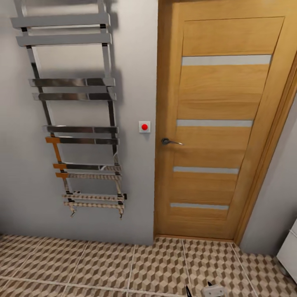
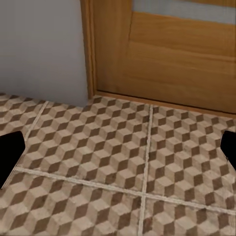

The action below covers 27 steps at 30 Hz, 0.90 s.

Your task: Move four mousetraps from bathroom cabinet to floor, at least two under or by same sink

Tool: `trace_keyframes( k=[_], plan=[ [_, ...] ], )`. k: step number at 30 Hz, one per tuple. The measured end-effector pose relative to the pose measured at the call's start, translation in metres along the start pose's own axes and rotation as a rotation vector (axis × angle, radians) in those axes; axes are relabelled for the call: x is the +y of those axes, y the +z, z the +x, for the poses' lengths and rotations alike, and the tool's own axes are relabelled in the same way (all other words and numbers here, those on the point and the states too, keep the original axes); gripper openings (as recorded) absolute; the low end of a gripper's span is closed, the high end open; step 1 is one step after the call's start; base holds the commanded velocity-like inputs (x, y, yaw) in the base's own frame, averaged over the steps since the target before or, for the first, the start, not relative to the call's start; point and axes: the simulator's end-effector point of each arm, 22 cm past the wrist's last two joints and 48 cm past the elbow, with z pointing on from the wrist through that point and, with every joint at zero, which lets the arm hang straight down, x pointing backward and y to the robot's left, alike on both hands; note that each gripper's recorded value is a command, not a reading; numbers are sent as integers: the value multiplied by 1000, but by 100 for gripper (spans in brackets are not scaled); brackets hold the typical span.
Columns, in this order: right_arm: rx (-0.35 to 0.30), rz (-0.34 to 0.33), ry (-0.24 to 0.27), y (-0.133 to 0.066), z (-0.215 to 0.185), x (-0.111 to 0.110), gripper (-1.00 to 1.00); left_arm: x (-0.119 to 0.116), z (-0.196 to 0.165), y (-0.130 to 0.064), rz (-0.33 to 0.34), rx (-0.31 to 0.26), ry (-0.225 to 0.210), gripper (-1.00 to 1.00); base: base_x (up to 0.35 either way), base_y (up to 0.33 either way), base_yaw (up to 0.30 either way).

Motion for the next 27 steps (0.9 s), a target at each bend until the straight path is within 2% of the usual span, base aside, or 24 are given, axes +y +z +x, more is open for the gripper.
trace_keyframes(
  k=[27],
  plan=[
    [0,0,0,0,0,0,100,0,0,0,1,0,1,100,0,0,285]
  ],
)
